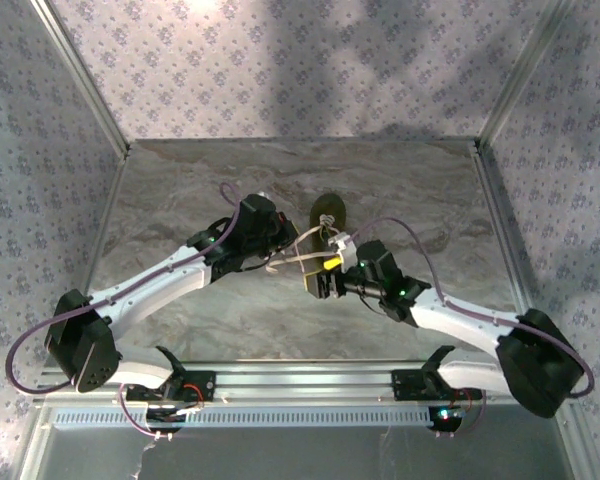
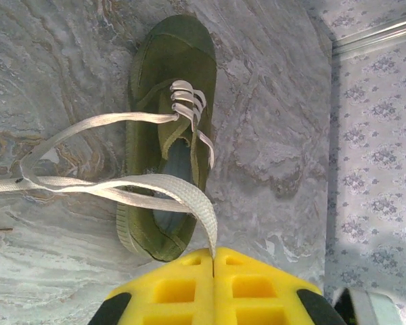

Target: Tie the shoes

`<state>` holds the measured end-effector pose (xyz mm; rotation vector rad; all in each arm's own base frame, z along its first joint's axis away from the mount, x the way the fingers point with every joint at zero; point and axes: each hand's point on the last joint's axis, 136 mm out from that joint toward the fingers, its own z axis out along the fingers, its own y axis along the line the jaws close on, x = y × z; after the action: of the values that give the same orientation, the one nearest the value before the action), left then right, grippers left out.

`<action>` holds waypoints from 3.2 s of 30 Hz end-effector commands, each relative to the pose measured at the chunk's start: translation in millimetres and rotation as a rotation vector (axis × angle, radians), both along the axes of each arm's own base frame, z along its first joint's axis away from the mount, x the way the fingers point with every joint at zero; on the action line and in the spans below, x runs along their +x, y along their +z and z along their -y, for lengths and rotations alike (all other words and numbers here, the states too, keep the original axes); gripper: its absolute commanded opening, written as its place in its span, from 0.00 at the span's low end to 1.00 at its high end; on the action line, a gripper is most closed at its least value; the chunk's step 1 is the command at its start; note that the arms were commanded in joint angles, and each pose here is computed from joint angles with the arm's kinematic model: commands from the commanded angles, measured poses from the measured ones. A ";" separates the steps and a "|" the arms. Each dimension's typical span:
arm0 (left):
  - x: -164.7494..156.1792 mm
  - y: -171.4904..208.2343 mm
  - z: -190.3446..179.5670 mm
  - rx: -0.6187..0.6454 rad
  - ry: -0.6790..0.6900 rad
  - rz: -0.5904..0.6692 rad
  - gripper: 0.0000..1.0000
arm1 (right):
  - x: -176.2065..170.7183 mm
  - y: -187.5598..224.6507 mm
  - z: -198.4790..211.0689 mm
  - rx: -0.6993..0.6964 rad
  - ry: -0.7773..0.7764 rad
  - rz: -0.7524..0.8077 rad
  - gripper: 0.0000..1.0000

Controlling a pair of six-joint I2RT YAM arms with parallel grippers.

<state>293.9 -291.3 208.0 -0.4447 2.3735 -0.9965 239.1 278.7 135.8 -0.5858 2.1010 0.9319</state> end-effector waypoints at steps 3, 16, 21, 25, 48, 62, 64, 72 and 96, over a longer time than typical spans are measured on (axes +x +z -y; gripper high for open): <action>0.6 22.8 3.9 -0.054 0.003 0.037 0.00 | 12.6 27.1 -29.1 0.058 0.053 0.071 0.69; -0.1 31.7 -1.0 -0.044 -0.038 0.112 0.35 | 15.9 23.3 29.4 -0.159 -0.178 0.047 0.00; 2.8 49.4 -12.8 0.142 -0.170 0.327 0.75 | -2.2 27.3 77.6 -0.341 -0.259 -0.062 0.00; -3.3 48.8 5.3 0.288 -0.397 0.482 0.84 | -27.2 24.2 98.8 -0.430 -0.246 -0.227 0.00; -96.3 0.2 124.3 0.280 -1.127 1.049 0.83 | -47.8 96.7 105.8 0.146 -0.126 -0.524 0.00; -82.4 8.1 173.0 0.203 -1.152 1.116 0.67 | -49.0 97.0 104.6 0.154 -0.127 -0.541 0.00; -85.6 10.9 176.0 0.175 -1.158 1.119 0.61 | -49.0 97.1 104.9 0.154 -0.130 -0.540 0.00; -93.8 17.7 174.1 0.126 -1.178 1.098 0.00 | -44.8 97.0 110.7 0.124 -0.160 -0.498 0.00; -98.1 61.0 122.2 -0.195 -1.013 0.917 0.00 | -2.9 125.8 114.4 0.051 -0.245 0.169 0.74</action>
<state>213.0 -416.4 242.8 1.0085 1.6558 -1.3240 236.7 144.7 235.1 -0.2319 2.0845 0.7176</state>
